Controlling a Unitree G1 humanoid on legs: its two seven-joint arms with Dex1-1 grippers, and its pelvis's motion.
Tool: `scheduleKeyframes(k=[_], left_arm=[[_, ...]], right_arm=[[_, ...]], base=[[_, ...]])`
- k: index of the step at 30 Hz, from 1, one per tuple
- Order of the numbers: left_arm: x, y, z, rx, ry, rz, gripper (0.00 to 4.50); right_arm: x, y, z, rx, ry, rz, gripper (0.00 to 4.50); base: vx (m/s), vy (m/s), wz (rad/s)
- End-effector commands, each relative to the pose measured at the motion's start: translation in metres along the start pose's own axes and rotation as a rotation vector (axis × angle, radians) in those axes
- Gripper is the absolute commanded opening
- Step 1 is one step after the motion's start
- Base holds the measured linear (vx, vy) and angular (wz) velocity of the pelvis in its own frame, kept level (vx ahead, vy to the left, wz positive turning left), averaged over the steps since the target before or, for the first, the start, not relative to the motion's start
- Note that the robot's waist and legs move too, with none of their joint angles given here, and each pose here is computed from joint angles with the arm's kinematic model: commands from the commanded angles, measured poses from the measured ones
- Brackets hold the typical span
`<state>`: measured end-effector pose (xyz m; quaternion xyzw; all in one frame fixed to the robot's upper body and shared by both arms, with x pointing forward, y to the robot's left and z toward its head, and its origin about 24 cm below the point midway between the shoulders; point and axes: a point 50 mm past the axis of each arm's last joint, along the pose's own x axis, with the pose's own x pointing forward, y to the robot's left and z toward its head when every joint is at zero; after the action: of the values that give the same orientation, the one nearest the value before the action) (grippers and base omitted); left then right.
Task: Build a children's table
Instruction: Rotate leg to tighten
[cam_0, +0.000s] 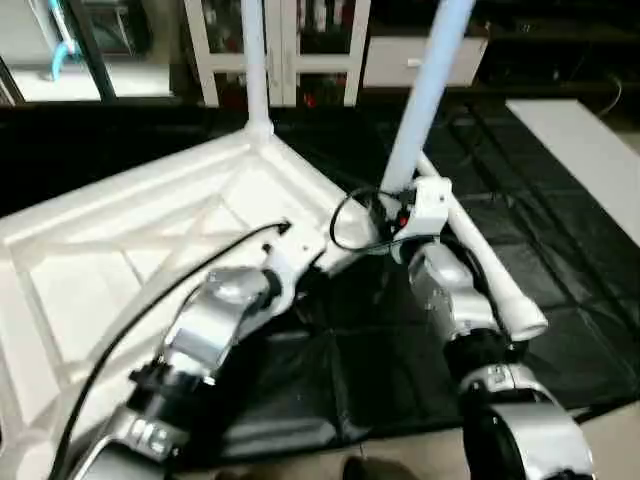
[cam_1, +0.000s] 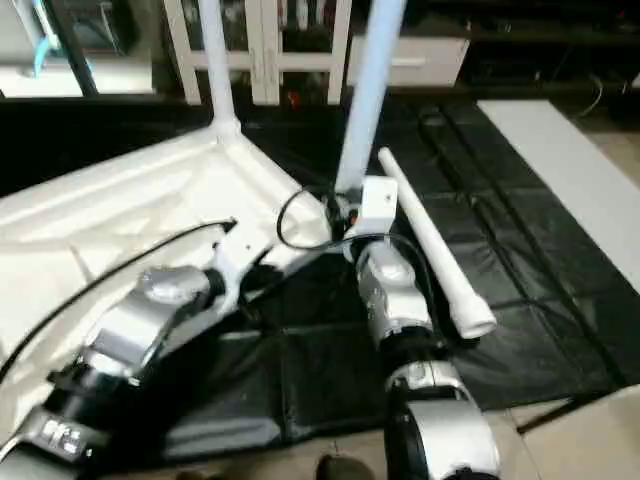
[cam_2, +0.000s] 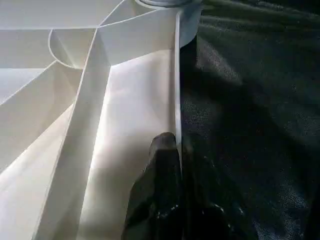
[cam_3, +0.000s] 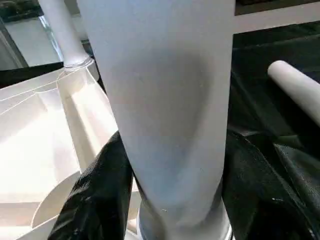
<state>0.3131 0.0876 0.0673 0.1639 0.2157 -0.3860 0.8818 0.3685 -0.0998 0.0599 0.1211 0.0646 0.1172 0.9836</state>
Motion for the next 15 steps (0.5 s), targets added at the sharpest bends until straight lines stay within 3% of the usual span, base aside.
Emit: scheduleKeyframes(k=[1,3,5,6,7,8,9,11,12,15], left_arm=[[0.007,-0.011,0.007,0.053,-0.037,-0.056,0.0],[0.003,-0.01,0.004,0.08,-0.039,-0.07,0.0],[-0.009,-0.006,-0.011,0.125,-0.01,-0.119,0.0],[-0.01,-0.005,-0.012,0.128,-0.008,-0.123,0.0],[-0.023,-0.003,-0.025,0.165,0.015,-0.176,0.0],[-0.032,-0.001,-0.032,0.181,0.022,-0.208,0.0],[-0.039,0.0,-0.037,0.192,0.024,-0.232,0.0],[-0.05,0.003,-0.043,0.201,0.025,-0.26,0.0],[-0.061,0.007,-0.048,0.203,0.026,-0.281,0.0],[-0.075,0.013,-0.054,0.203,0.036,-0.297,0.0]], right_arm=[[-0.006,0.027,-0.04,0.127,0.151,0.109,2.01],[-0.005,0.027,-0.035,0.121,0.132,0.164,2.01],[-0.008,0.023,-0.02,0.025,0.079,0.353,2.01],[-0.008,0.023,-0.02,0.018,0.076,0.365,2.01],[-0.015,0.016,-0.009,-0.081,0.053,0.532,2.01],[-0.021,0.011,-0.006,-0.122,0.061,0.625,2.57],[-0.025,0.004,-0.004,-0.157,0.074,0.684,2.57],[-0.033,-0.008,-0.002,-0.224,0.104,0.754,2.7],[-0.039,-0.021,0.001,-0.278,0.134,0.797,2.9],[-0.048,-0.039,0.008,-0.316,0.171,0.853,3.17]], base=[[0.0,0.0,0.0],[0.0,0.0,0.0],[0.0,0.0,0.0],[0.0,0.0,0.0],[0.0,0.0,0.0],[0.0,0.0,0.0],[0.0,0.0,0.0],[0.053,-0.04,0.02],[0.054,-0.035,0.02],[0.06,-0.015,0.02]])
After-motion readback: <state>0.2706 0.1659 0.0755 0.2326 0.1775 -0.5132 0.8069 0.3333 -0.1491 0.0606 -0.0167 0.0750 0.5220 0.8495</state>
